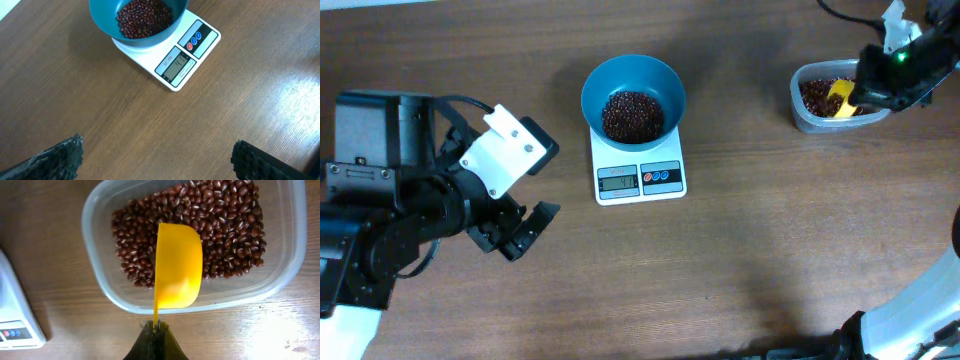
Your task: Scoop item into bowl and weigh 50g on scale
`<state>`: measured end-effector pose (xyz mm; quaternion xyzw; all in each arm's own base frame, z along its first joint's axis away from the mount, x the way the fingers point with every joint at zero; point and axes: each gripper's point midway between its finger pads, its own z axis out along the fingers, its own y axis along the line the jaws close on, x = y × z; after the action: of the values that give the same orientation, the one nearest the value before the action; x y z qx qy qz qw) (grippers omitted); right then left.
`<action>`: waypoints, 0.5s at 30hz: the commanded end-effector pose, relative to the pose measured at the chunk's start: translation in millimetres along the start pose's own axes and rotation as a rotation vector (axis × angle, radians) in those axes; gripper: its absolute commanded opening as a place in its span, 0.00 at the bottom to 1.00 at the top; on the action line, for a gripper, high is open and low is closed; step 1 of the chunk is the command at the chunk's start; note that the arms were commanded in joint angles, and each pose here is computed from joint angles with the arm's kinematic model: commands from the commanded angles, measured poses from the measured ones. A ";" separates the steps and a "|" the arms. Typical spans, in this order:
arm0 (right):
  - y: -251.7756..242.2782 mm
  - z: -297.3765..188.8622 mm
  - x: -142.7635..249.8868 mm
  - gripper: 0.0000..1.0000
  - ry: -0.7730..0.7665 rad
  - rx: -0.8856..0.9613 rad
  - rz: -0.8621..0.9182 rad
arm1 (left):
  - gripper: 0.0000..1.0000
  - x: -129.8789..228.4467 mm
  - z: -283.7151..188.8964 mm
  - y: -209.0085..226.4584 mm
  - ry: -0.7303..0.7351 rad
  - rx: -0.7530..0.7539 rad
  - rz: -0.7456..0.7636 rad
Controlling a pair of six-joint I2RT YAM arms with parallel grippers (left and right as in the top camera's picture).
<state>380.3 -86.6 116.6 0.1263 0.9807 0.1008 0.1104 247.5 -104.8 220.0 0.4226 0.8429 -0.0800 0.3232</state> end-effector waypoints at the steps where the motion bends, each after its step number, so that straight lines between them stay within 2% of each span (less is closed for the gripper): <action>1: 11.7 -25.9 -17.8 0.04 -0.079 -0.032 -0.013 | 0.99 -5.0 -4.5 3.3 -0.014 -0.012 0.014; 6: 10.1 -31.7 -14.2 0.04 -0.074 -0.124 0.037 | 0.99 -5.0 -4.5 3.3 -0.014 -0.012 0.014; 11: -18.9 -55.9 -20.9 0.04 -0.155 -0.311 0.183 | 0.99 -5.0 -4.5 3.3 -0.014 -0.012 0.014; 15: -21.5 -74.2 -25.3 0.04 -0.209 -0.461 0.236 | 0.99 -5.0 -4.5 3.3 -0.014 -0.012 0.014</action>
<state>374.3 -133.9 156.6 0.2319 0.9168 0.2684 0.1833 247.5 -104.8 220.0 0.4226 0.8429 -0.0800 0.3232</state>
